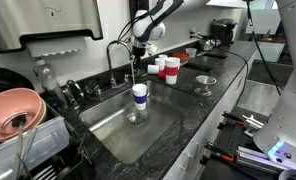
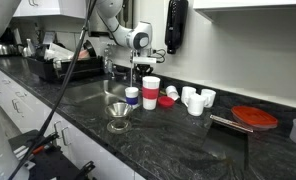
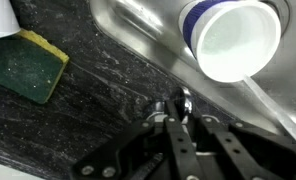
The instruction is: Open the left handle of the tap then close it
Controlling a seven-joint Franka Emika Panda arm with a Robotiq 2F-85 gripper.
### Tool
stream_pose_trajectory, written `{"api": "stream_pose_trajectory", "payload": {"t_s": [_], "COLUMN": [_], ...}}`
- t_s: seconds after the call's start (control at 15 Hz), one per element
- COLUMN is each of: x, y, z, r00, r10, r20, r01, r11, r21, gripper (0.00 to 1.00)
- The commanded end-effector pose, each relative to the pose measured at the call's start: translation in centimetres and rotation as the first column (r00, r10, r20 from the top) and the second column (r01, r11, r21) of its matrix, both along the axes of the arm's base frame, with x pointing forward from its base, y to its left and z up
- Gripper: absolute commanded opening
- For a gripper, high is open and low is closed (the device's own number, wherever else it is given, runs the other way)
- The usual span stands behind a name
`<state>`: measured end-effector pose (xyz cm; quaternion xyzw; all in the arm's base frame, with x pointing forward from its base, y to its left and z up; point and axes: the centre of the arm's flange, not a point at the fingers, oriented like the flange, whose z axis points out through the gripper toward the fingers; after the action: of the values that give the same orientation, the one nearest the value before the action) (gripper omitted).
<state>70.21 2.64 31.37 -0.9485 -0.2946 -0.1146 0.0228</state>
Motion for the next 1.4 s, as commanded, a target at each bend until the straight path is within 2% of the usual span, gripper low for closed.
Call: {"api": "stream_pose_trajectory", "payload": {"t_s": [0.0,0.8,0.87,0.93,1.0,1.07,1.13,1.2,1.33], "x": [-1.0,-0.3,-0.4,-0.4,-0.5,0.0,0.1,0.1,-0.4], "y": [-0.5,-2.4,-2.3,-2.3,-2.3,-1.9,-1.9,-1.9,-1.9], "z": [0.2,0.3,0.4,0.6,0.9,0.0,0.1,0.2,1.2], "r00": [1.000,0.999,1.000,1.000,1.000,1.000,0.999,0.999,0.999], "r10": [-0.007,-0.031,-0.027,-0.027,-0.027,-0.031,-0.034,-0.036,-0.037], "r20": [0.008,0.015,0.008,0.006,0.002,-0.001,0.001,0.002,0.012], "r01": [0.007,0.031,0.027,0.027,0.027,0.031,0.034,0.036,0.037], "r11": [1.000,1.000,1.000,0.999,0.999,1.000,0.999,0.999,0.999], "r21": [0.018,0.000,0.012,0.018,0.031,-0.003,0.005,0.008,0.006], "gripper": [0.04,0.04,0.40,0.42,0.48,0.30,0.37,0.68,0.82]}}
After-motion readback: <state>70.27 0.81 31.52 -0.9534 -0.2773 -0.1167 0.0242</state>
